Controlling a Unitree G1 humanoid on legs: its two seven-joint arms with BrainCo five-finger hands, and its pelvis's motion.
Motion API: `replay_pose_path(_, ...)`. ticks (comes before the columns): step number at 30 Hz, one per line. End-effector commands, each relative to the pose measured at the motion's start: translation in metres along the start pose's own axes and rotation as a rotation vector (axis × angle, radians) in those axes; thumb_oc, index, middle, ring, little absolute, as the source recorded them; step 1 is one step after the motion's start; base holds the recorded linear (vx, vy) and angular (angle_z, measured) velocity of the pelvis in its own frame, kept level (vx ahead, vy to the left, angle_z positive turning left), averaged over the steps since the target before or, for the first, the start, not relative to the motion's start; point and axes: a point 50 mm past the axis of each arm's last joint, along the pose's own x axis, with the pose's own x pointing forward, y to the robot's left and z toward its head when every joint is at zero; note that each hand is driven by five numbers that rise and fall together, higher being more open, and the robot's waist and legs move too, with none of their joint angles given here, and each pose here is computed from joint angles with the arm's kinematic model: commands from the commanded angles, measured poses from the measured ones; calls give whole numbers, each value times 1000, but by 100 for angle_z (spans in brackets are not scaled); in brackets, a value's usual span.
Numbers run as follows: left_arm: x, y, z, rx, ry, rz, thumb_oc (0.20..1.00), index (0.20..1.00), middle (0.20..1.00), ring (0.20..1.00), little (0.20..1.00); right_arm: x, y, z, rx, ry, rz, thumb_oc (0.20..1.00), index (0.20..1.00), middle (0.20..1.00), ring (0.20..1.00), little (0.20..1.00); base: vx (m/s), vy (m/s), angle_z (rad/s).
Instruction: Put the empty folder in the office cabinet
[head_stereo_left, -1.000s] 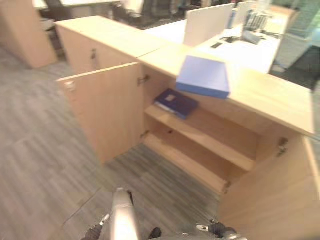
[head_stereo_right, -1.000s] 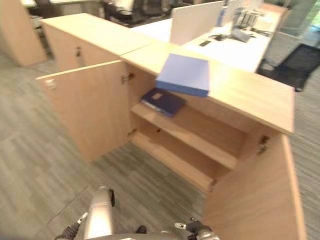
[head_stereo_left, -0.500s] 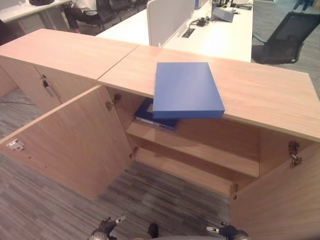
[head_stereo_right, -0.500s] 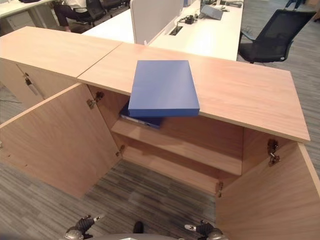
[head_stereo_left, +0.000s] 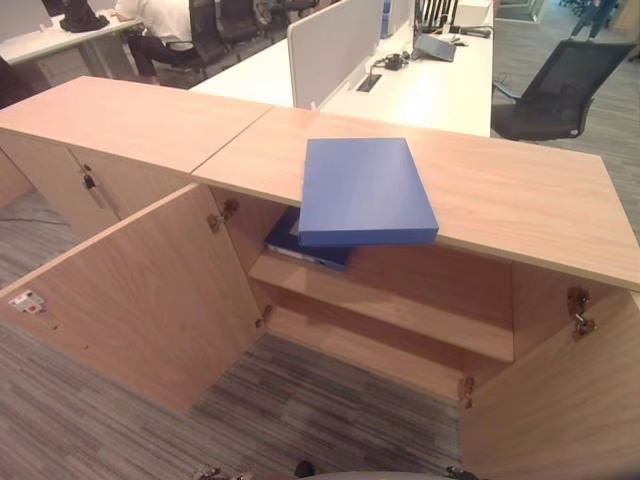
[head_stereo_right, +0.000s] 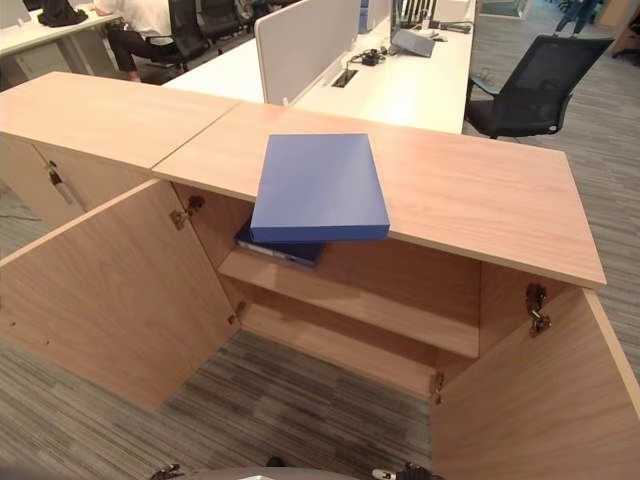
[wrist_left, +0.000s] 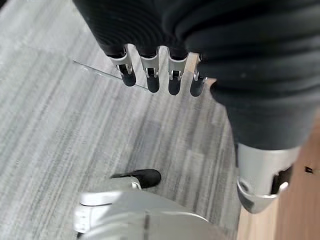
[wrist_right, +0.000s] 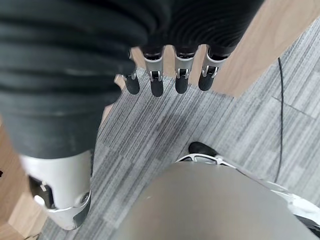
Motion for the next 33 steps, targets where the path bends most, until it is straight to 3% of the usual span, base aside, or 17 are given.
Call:
replay_pose_path(1, -5, 17, 82, -295, -342, 22, 1000, 1000, 1000, 1000, 1000, 1, -9, 14, -49, -30, -24, 1000, 1000, 1000, 1000, 1000, 0, 0, 0)
replay_pose_path(4, -48, 36, 137, -503, -701, -41, 1000, 1000, 1000, 1000, 1000, 0, -14, 13, -52, -29, -33, 1000, 1000, 1000, 1000, 1000, -2, -5, 1)
replay_pose_path(5, -80, 49, 154, -546, -884, -46, 1000, 1000, 1000, 1000, 1000, 0, -14, 8, -50, -14, -28, 1000, 1000, 1000, 1000, 1000, 0, 0, 0)
replay_pose_path(6, -81, 49, 154, -546, -882, -46, 1000, 1000, 1000, 1000, 1000, 0, -14, 8, -50, -14, -28, 1000, 1000, 1000, 1000, 1000, 0, 0, 0)
replay_pose_path(8, -117, 70, 171, -443, -1065, 44, 1000, 1000, 1000, 1000, 1000, 0, -12, 0, -40, 11, -18, 1000, 1000, 1000, 1000, 1000, 6, -21, 1)
replay_pose_path(11, -174, 100, 202, -286, -1362, 334, 1000, 1000, 1000, 1000, 1000, -1, 1, -8, -26, 28, 10, 1000, 1000, 1000, 1000, 1000, 17, -46, 3)
replay_pose_path(14, -186, 103, 208, -261, -1422, 394, 1000, 1000, 1000, 1000, 1000, -1, 5, -9, -29, 27, 17, 1000, 1000, 1000, 1000, 1000, 1, -12, 4)
replay_pose_path(16, -234, 107, 233, -80, -1661, 674, 1000, 1000, 1000, 1000, 1000, -1, 15, -8, -42, 15, 26, 1000, 1000, 1000, 1000, 1000, 5, -41, 1)
replay_pose_path(22, -277, 93, 259, 161, -1884, 799, 1000, 1000, 1000, 1000, 1000, 0, 17, 0, -74, -4, 18, 1000, 1000, 1000, 1000, 1000, 7, 1, -6)
replay_pose_path(33, -310, 32, 302, 517, -2140, 626, 1000, 1000, 1000, 1000, 1000, 1, 11, 5, -152, -4, 7, 1000, 1000, 1000, 1000, 1000, 5, 5, -4)
